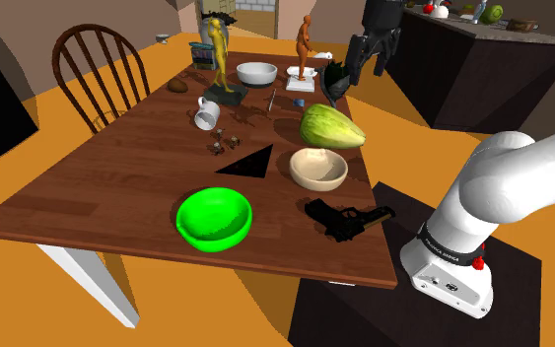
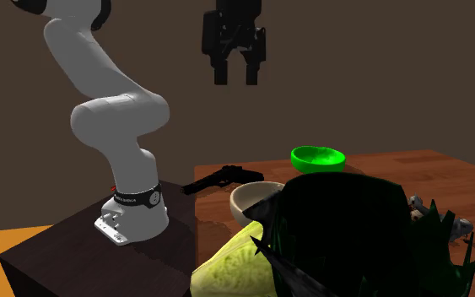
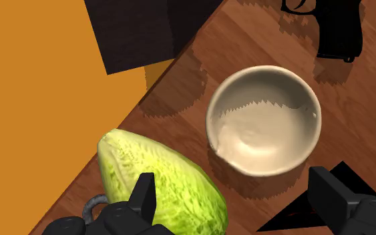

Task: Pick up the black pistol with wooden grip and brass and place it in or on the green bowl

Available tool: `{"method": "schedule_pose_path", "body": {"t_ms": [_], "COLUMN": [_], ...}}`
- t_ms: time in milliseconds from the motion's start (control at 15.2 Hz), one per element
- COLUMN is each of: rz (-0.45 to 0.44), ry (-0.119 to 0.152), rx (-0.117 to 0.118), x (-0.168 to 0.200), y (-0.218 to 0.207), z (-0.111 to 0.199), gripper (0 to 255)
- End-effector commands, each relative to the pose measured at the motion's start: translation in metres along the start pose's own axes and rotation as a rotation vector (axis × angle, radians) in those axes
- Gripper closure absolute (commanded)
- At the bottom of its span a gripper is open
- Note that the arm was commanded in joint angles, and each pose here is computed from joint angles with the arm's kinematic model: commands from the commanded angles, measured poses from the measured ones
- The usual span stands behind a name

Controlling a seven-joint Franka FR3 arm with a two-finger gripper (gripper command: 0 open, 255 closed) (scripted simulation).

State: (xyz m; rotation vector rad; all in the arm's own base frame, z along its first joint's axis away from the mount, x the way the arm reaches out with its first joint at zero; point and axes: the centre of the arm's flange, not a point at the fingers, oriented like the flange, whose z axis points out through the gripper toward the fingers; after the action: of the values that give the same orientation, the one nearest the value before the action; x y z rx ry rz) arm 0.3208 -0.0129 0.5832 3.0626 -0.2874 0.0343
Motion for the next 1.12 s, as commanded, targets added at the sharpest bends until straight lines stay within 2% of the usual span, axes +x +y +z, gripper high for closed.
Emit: {"method": "schedule_pose_path", "body": {"t_ms": [0,1056], "rz": [0.000,-0.085], "ry": [0.000,-0.004], "rx": [0.000,0.070], "x": [0.000,-0.071], "y": [0.000,-0.113], "z": [0.000,0.156], "gripper": [0,0]}}
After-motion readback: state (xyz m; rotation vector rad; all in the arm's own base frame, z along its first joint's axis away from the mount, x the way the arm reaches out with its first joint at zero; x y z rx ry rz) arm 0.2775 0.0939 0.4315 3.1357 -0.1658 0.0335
